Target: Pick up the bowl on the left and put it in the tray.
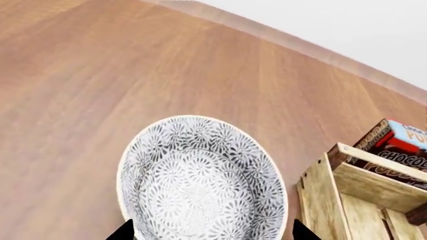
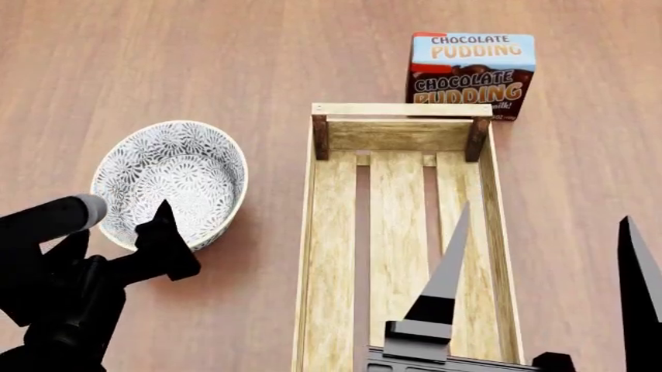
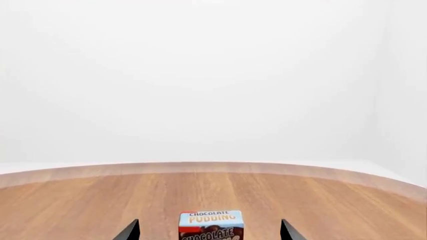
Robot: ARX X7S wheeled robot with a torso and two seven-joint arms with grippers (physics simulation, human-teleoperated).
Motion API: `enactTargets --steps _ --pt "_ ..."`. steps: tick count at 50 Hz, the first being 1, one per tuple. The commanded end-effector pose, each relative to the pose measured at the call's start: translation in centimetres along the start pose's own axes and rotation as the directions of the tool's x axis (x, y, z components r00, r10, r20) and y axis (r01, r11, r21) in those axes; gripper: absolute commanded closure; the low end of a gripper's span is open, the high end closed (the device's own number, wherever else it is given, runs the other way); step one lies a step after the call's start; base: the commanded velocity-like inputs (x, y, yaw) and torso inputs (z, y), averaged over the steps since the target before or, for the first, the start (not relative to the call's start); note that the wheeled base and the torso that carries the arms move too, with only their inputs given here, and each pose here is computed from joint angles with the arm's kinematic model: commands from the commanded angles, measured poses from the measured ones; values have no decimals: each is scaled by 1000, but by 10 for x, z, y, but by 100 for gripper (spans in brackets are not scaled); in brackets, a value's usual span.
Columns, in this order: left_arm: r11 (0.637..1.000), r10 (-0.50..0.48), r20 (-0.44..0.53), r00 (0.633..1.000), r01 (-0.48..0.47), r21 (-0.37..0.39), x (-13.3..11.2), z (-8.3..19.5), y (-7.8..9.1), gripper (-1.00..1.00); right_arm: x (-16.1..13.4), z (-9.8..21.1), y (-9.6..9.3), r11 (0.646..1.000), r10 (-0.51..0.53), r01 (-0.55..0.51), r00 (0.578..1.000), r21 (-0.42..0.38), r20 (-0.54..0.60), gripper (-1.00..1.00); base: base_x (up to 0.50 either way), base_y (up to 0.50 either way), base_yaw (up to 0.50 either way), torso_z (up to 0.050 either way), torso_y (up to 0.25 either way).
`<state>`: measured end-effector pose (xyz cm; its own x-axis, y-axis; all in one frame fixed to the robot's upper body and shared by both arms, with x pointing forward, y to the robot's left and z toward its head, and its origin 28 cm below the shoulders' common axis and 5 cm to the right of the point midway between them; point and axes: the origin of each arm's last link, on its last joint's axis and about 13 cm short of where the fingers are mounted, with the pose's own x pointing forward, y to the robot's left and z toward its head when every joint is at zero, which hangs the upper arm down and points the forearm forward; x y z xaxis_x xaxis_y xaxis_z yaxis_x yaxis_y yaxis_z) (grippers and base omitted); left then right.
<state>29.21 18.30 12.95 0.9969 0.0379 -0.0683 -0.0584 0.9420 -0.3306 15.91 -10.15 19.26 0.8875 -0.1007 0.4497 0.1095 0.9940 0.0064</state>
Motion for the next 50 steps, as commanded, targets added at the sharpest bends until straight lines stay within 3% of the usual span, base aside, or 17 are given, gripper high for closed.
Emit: enactTargets --steps 1,17,38,50 --pt "999 -6 -28 1000 5 -45 9 -5 1 -100 0 1 0 1000 -2 2 1000 1 1 -100 0 0 0 0 0" --pt "993 -2 -67 998 -6 -122 22 -9 3 -100 0 2 -2 1000 -11 11 1000 3 7 -100 0 0 0 0 0" --pt "989 54 -90 994 -66 -134 25 -15 12 -100 0 1 -2 1000 -10 10 1000 5 5 -100 0 0 0 0 0" --pt "984 53 -102 993 -69 -162 30 -16 7 -100 0 1 -2 1000 -10 10 1000 6 7 -100 0 0 0 0 0"
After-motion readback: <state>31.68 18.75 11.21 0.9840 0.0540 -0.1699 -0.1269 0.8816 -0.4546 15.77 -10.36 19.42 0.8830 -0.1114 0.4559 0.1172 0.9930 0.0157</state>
